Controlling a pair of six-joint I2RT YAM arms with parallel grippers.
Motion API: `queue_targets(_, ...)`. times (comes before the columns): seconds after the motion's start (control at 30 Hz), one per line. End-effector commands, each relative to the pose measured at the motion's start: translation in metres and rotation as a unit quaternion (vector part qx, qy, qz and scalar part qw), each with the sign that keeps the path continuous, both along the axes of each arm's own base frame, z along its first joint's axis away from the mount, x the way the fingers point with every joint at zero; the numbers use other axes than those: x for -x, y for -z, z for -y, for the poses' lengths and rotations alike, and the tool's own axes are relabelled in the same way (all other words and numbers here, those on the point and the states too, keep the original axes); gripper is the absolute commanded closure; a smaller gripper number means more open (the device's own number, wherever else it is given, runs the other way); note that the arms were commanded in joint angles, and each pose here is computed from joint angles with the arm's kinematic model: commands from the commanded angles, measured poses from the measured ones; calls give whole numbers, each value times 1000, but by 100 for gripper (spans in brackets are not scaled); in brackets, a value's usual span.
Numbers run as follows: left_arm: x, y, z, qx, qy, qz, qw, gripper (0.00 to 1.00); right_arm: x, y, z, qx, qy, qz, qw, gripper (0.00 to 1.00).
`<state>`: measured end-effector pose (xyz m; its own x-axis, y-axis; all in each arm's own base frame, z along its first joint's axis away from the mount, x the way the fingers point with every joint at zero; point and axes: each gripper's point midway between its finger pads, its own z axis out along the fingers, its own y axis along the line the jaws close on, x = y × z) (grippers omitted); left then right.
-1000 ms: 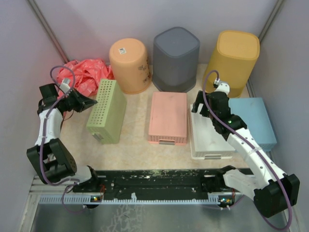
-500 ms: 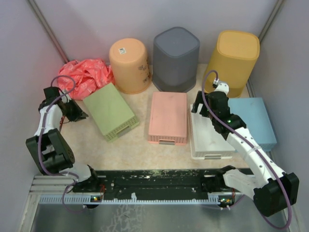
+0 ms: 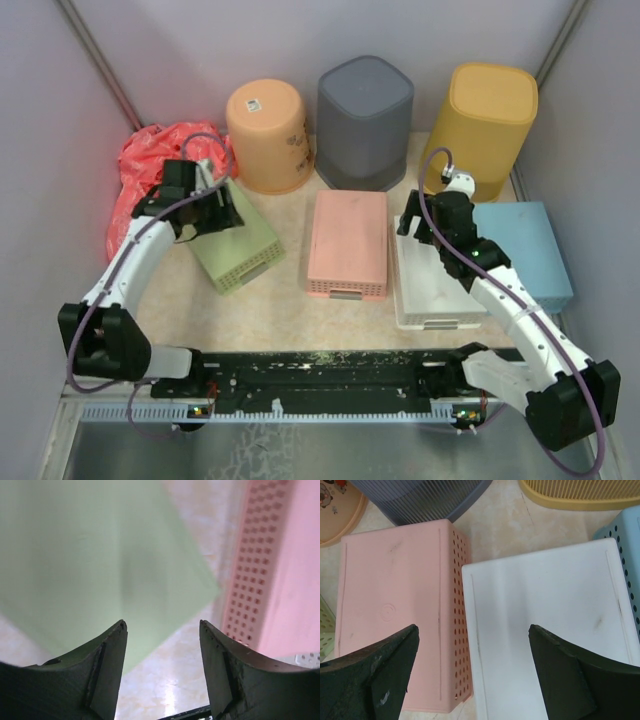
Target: Turn the large container upside down
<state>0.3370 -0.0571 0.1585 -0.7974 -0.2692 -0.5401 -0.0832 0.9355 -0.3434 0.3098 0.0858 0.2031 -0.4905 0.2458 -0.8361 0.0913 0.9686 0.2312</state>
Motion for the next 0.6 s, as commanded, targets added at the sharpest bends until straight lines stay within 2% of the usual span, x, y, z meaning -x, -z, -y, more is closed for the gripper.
queue_targets(0.0,-8,-43,58,-45,37,70,996,34,-3,-6,-1,5,-10,10,1000,8)
queue_targets(0.07,-2,-56,93,-60,73,97,991,33,-1,-1,-3,15,-23,-9,1000,6)
queue_targets(0.17,7,-65,141,-40,121,132,983,25,4,3,-1,22,-19,-41,999,2)
queue_targets(0.23,11,-66,168,-30,149,150,977,17,6,1,6,18,16,-56,998,2)
queue_targets(0.3,15,-64,187,-33,171,162,971,2,6,-13,12,8,48,-54,997,2)
queue_targets(0.43,13,-57,212,-13,208,175,962,0,6,-42,13,8,29,-1,1000,1)
queue_targets(0.57,16,-69,226,14,227,199,953,0,14,-61,19,-6,20,95,995,2)
